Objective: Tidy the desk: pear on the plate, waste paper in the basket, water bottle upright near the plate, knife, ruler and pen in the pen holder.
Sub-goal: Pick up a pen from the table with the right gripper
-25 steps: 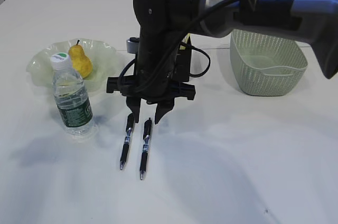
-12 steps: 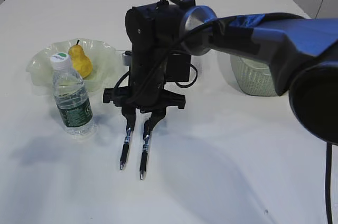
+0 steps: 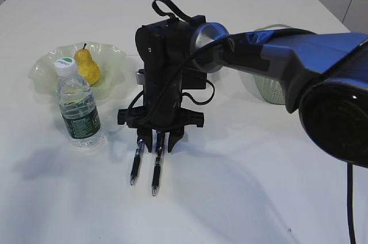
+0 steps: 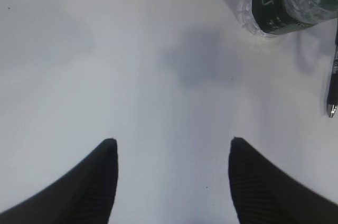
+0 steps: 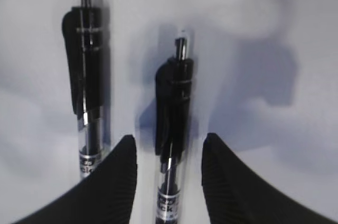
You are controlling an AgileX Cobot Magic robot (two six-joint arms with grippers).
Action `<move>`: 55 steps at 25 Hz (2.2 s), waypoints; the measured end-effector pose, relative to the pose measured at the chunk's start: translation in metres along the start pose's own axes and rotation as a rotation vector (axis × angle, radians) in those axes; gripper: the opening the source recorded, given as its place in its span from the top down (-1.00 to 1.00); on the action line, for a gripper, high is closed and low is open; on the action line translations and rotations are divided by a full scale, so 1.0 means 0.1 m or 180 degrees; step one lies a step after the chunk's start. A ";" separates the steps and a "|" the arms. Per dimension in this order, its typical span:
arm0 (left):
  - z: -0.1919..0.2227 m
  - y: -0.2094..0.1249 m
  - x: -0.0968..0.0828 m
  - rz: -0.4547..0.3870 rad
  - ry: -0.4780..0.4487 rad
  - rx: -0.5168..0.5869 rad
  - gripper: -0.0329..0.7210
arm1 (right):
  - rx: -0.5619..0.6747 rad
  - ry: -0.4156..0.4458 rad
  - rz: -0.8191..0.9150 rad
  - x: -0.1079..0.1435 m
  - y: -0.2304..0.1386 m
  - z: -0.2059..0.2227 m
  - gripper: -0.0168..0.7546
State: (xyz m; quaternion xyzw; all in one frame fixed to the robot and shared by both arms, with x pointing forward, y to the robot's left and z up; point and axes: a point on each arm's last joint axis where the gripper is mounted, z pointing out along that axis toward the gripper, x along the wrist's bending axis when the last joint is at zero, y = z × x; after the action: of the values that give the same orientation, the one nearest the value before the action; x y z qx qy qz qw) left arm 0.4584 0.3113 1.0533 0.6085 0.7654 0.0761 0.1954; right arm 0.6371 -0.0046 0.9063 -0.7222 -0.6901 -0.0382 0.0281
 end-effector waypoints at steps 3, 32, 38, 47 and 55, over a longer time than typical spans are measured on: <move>0.00 0.01 0.00 0.0000 -0.0001 -0.0021 -0.32 | -0.0034 -0.0063 -0.0025 -0.02 0.01 0.02 0.17; 0.00 0.01 0.00 0.0000 -0.0001 -0.0047 -0.32 | -0.0053 -0.0139 -0.0051 -0.04 0.03 0.07 0.71; 0.00 0.01 0.00 0.0000 -0.0001 -0.0047 -0.32 | -0.0072 -0.0125 -0.0132 -0.03 0.04 0.06 0.74; 0.00 0.01 0.00 0.0000 -0.0001 -0.0047 -0.32 | -0.0217 -0.0014 -0.0618 0.03 0.08 -0.15 0.75; 0.00 0.00 0.00 0.0000 0.0000 0.0002 -0.32 | -0.0547 0.0025 -0.0924 0.01 0.05 -0.68 0.75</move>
State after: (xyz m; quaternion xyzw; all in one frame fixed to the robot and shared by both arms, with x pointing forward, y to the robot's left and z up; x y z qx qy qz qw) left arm 0.4583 0.3113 1.0533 0.6085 0.7654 0.0759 0.1952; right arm 0.6413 -0.0105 0.9740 -0.6145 -0.7813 -0.1035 -0.0368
